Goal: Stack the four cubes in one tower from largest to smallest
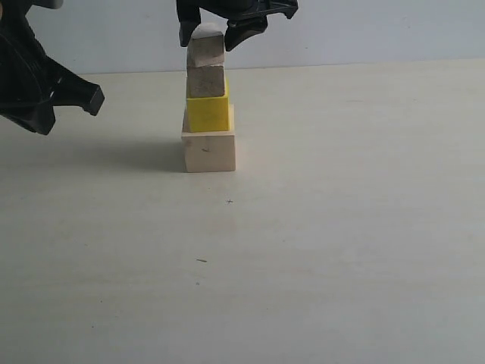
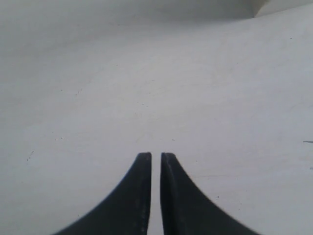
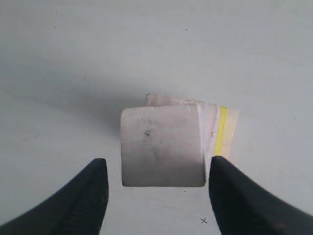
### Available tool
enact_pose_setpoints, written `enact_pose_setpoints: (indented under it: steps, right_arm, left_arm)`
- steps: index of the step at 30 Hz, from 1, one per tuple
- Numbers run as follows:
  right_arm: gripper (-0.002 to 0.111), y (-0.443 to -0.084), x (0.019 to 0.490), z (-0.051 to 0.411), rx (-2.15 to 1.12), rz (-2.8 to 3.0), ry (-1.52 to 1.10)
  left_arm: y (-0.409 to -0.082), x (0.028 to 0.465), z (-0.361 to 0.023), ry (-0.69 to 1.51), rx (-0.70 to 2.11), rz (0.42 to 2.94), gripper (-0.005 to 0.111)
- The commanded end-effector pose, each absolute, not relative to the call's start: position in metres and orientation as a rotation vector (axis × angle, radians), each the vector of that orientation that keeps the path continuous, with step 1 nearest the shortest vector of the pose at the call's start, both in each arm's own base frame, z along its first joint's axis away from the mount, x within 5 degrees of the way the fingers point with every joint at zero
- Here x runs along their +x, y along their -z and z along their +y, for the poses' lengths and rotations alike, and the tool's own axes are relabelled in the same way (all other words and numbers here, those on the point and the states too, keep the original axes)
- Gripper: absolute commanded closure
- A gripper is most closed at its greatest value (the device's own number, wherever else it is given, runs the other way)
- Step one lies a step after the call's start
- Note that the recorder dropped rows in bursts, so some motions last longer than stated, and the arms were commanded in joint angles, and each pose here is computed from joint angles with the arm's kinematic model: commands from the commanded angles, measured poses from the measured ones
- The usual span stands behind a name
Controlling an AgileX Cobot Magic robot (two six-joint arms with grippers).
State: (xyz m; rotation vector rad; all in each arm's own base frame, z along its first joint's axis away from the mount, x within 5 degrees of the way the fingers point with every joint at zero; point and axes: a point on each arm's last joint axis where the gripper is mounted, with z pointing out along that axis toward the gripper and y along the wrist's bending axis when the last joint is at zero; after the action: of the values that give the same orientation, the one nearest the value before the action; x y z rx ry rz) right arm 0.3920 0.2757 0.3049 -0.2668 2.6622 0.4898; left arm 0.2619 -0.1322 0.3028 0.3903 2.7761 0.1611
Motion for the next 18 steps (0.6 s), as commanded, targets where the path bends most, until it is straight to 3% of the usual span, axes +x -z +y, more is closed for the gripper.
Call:
enact_pose_setpoints:
  steps: [1,10,18]
  right_arm:
    - [0.050,-0.310,0.391,0.276,-0.273,2.650,-0.494]
    - [0.050,-0.310,0.388,0.274,-0.281,2.682,-0.472]
    - [0.050,-0.332,0.376,0.265,-0.365,2.662,-0.448]
  left_arm:
    - [-0.305,0.260,-0.131,-0.153,0.377,2.771,0.097]
    - [-0.305,0.260,-0.131,-0.153,0.377,2.771,0.097]
    - [-0.305,0.260,-0.131,-0.153,0.377,2.771,0.097]
